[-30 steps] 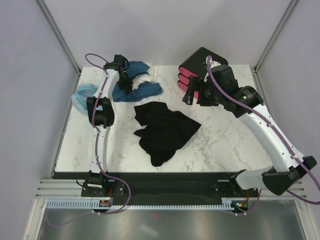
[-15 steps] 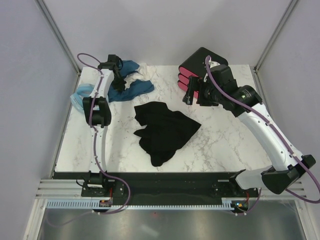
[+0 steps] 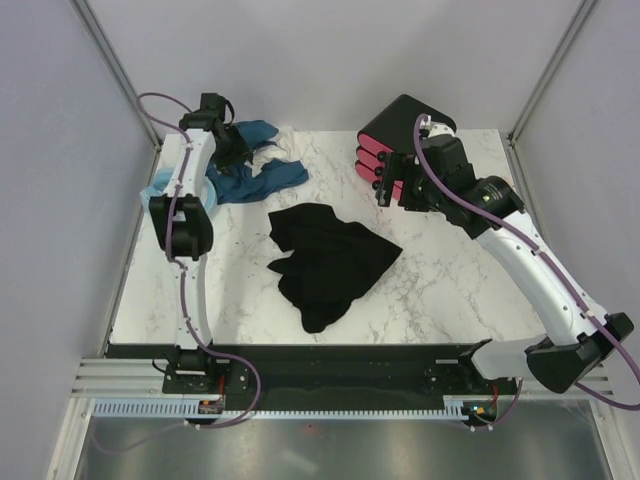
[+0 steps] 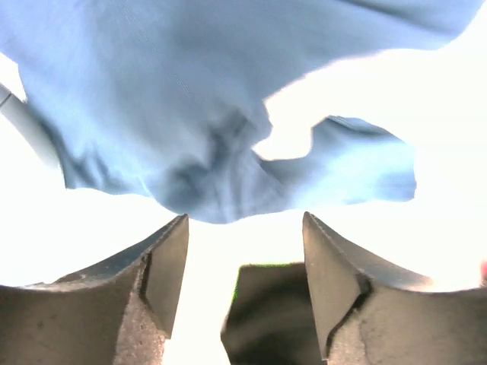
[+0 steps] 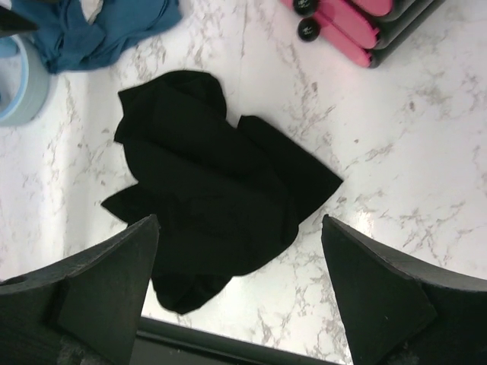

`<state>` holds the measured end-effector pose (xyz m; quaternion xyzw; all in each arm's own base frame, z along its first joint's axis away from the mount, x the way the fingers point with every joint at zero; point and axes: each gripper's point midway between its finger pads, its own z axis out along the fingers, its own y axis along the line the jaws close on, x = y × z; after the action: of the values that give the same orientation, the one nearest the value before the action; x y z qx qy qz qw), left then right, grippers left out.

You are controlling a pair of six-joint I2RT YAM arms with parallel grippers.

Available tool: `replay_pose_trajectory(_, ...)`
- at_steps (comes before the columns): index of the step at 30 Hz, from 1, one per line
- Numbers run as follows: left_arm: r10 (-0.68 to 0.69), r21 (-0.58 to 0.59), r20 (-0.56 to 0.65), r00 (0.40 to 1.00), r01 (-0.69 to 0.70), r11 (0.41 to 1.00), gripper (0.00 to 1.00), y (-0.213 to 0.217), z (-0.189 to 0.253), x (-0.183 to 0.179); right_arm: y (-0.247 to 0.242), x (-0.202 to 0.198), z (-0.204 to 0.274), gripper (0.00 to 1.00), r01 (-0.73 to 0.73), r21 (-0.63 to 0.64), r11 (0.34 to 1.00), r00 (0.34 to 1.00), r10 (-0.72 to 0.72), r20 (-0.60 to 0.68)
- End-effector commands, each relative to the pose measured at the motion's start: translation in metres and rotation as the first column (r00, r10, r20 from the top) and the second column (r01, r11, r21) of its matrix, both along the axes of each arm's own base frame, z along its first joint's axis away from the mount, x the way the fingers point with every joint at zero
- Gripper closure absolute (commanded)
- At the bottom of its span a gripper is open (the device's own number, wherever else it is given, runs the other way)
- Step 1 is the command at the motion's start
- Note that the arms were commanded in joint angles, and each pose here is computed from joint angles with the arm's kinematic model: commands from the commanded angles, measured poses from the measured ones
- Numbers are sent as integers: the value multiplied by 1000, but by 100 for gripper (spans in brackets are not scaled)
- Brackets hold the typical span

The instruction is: Fold and stack the t-shirts

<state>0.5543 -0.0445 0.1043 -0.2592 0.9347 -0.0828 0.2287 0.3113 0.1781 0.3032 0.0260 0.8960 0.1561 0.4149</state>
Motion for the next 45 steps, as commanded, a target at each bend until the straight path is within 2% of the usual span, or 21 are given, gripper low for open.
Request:
replay_pose_trajectory(1,-63,-93,302,951,95,991,30,-19,147,-14,-26,11,19,5,152,2,988,982,-151,113)
replay_pose_trajectory(4,-168,-208,329,929,245,947,31,-60,154,-29,-44,18,17,4,248,-36,968,959,-240,151)
replay_pose_trajectory(7,-267,-237,355,896,363,901,32,-99,151,-32,-64,27,8,5,338,-67,939,929,-321,183)
replay_pose_trajectory(10,-390,-293,402,828,520,802,32,-158,154,-40,-79,41,-5,5,406,-99,909,904,-384,187)
replay_pose_trajectory(12,-434,-326,397,809,566,757,32,-190,144,-43,-91,55,-18,5,439,-128,890,893,-416,172)
replay_pose_trajectory(13,-450,-344,431,782,603,720,32,-203,156,-44,-95,63,-19,5,456,-124,881,884,-432,180)
replay_pose_trajectory(14,-456,-357,427,781,609,708,32,-212,148,-41,-106,73,-27,5,486,-127,864,869,-465,168)
replay_pose_trajectory(17,-458,-367,492,741,653,663,31,-236,165,-38,-129,103,-42,5,531,-82,843,844,-519,133)
replay_pose_trajectory(19,-439,-384,512,738,654,652,29,-241,169,-33,-136,125,-52,7,520,-76,851,852,-510,114)
replay_pose_trajectory(22,-414,-361,555,721,658,661,27,-239,176,-20,-154,148,-59,24,534,-86,841,844,-526,102)
replay_pose_trajectory(23,-404,-369,557,725,652,662,27,-238,176,-17,-155,152,-60,58,531,-73,844,846,-525,91)
replay_pose_trajectory(24,-398,-371,561,726,651,663,28,-238,173,-13,-158,156,-58,82,538,-60,841,842,-532,94)
replay_pose_trajectory(25,-391,-377,558,732,644,666,28,-237,170,-10,-161,160,-63,99,549,-51,834,835,-544,83)
replay_pose_trajectory(30,-344,-465,529,776,604,648,36,-244,146,6,-172,174,-74,100,555,6,832,830,-554,69)
replay_pose_trajectory(33,-301,-540,512,804,574,615,47,-255,131,16,-175,181,-87,100,568,24,822,821,-569,53)
replay_pose_trajectory(34,-291,-545,540,790,591,595,49,-260,136,20,-177,183,-92,100,572,32,820,818,-573,46)
replay_pose_trajectory(36,-274,-567,541,795,586,579,62,-267,131,24,-176,191,-100,100,572,75,817,816,-576,48)
replay_pose_trajectory(41,-223,-607,580,784,598,522,86,-281,135,35,-166,212,-130,100,538,143,831,841,-540,-25)
replay_pose_trajectory(45,-204,-622,592,780,603,499,93,-286,126,42,-160,227,-131,100,509,164,845,857,-515,-12)
